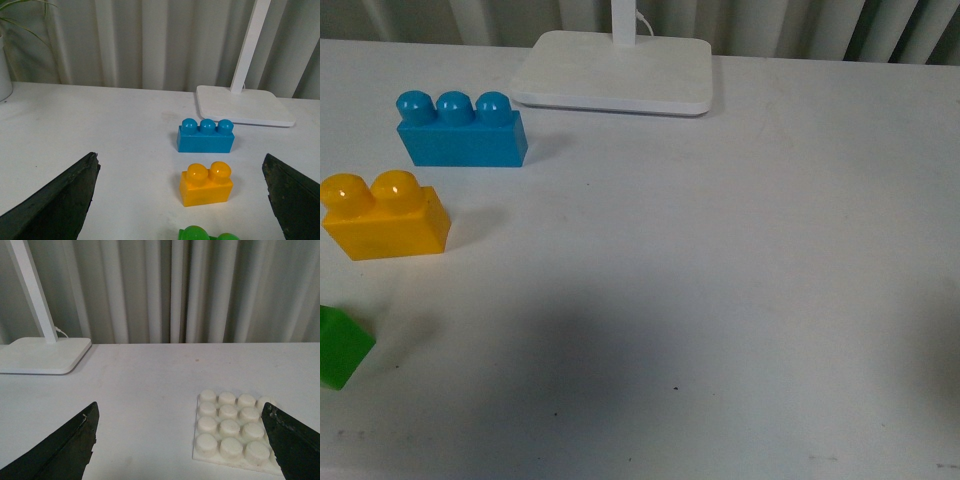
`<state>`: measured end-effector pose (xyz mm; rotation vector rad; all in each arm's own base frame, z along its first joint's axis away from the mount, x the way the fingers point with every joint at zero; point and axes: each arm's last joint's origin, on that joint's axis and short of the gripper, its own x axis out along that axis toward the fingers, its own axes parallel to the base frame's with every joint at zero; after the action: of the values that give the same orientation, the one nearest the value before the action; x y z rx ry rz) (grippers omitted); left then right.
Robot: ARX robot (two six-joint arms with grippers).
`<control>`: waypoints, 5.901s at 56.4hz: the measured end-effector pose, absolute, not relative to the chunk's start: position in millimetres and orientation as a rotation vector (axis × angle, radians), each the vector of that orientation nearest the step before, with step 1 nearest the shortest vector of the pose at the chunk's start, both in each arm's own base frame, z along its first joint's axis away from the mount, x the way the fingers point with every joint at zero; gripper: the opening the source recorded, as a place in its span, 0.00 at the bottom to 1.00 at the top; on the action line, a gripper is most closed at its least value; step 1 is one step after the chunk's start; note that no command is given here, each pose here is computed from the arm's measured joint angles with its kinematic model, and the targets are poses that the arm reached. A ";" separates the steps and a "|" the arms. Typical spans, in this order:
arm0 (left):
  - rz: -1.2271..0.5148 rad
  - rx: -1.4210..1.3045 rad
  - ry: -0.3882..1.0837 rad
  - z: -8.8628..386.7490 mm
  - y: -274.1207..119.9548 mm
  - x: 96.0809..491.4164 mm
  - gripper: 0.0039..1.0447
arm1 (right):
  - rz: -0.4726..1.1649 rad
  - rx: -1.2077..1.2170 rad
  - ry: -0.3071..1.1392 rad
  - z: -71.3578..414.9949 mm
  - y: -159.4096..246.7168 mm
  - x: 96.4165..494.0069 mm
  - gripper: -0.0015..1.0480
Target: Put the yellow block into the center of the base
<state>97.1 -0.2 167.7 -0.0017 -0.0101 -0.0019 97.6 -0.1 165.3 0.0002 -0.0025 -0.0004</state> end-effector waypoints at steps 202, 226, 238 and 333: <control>-0.002 -0.002 -0.010 167.7 -0.2 97.1 0.94 | 0.137 0.106 0.895 127.7 139.8 278.3 0.91; -0.002 -0.002 -0.010 167.7 -0.2 97.1 0.94 | 0.153 0.183 0.887 139.5 165.2 274.8 0.91; -0.002 -0.002 -0.010 167.7 -0.2 97.1 0.94 | 0.173 0.248 0.764 186.5 139.2 274.4 0.91; -0.002 -0.002 -0.010 167.7 -0.2 97.1 0.94 | -0.003 0.004 -0.001 182.6 -0.4 109.4 0.01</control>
<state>97.1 -0.2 167.7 -0.0017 -0.0101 -0.0019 109.4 -0.4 182.6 0.0036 -0.0006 -0.0031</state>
